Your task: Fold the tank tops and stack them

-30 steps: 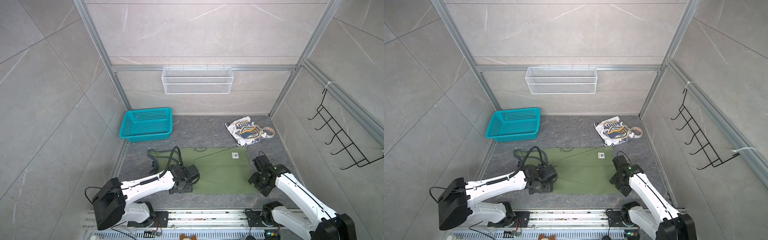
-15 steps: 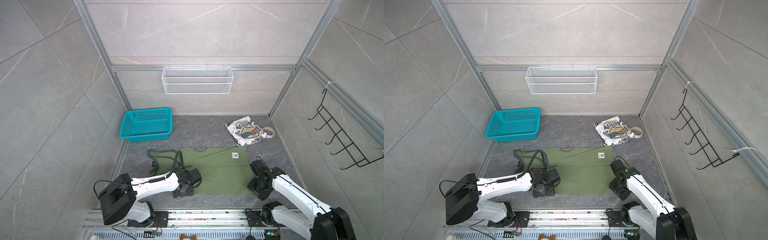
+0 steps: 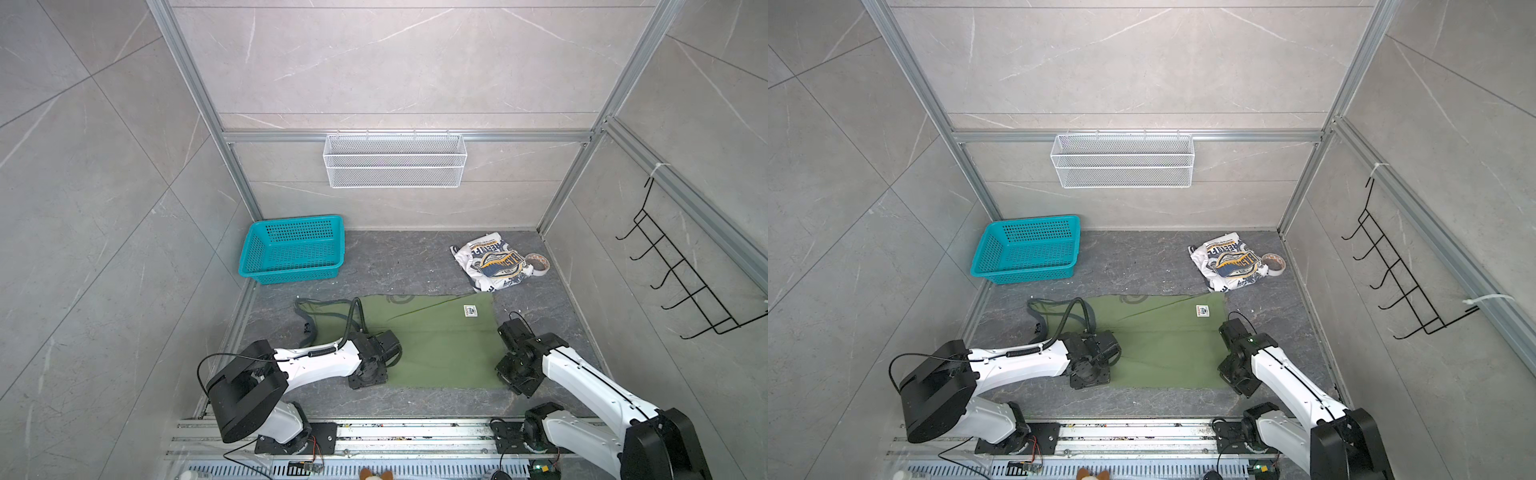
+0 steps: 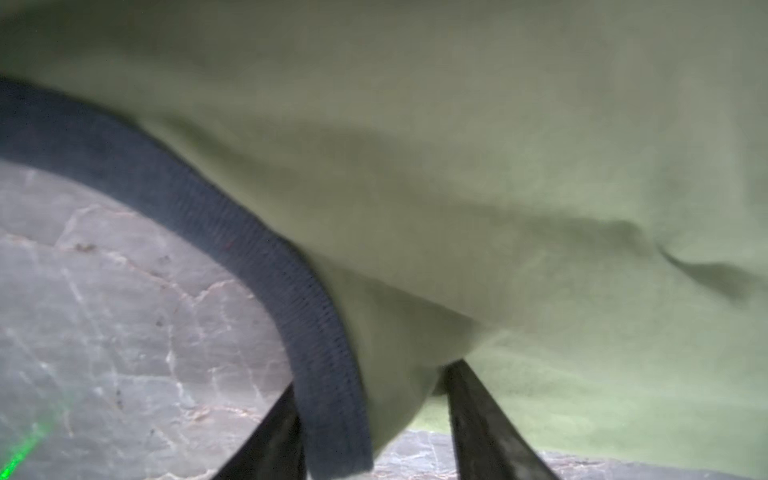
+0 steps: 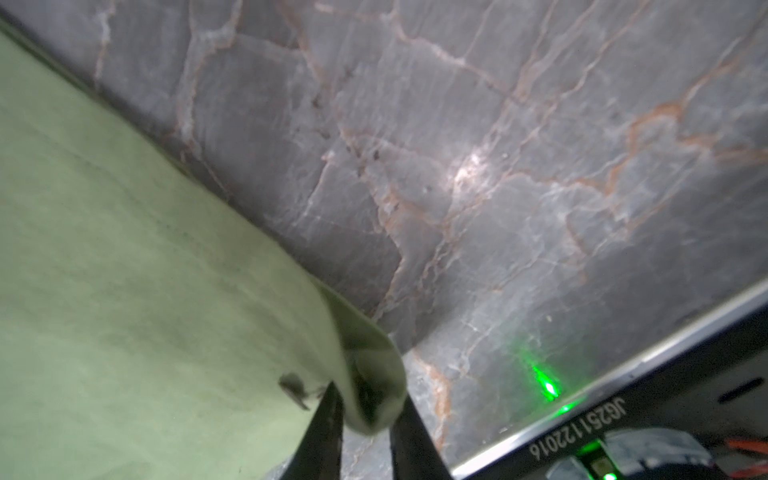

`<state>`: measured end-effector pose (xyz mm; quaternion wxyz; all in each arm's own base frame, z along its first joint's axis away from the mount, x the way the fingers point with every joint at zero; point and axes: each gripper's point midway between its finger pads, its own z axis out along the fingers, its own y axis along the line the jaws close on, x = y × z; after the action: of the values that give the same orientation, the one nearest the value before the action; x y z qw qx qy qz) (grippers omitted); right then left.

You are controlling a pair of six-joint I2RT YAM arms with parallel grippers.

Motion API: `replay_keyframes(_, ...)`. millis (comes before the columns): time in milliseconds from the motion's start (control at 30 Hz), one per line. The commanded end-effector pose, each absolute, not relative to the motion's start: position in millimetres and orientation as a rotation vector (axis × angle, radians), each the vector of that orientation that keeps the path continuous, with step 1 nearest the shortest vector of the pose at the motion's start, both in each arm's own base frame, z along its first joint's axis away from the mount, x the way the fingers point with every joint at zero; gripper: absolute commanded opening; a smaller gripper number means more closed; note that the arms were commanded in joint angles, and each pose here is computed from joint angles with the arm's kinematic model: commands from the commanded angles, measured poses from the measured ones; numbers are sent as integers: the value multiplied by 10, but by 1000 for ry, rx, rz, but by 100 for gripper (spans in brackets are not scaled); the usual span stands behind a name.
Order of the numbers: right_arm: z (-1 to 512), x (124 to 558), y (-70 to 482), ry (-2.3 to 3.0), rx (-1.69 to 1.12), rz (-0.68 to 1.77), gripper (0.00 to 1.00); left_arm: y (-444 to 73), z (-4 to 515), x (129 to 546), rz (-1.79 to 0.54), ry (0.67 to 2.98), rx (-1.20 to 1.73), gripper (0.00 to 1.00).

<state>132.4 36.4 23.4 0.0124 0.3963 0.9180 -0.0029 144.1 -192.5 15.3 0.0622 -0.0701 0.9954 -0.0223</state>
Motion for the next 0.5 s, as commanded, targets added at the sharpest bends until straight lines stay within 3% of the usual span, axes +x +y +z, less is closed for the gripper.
replay_keyframes(0, 286, 1392, 337, 2842, 1209, -37, 14, -1884, 115, 1390, -24, 3042, -194, 44)
replay_keyframes(300, 373, 1429, 254, 2832, 1165, -113, 1, -1939, 372, 1498, -51, 2986, -154, 12)
replay_keyframes(467, 626, 1531, 114, 2765, 1080, -189, 1, -1924, 612, 1591, -110, 2900, -195, 7)
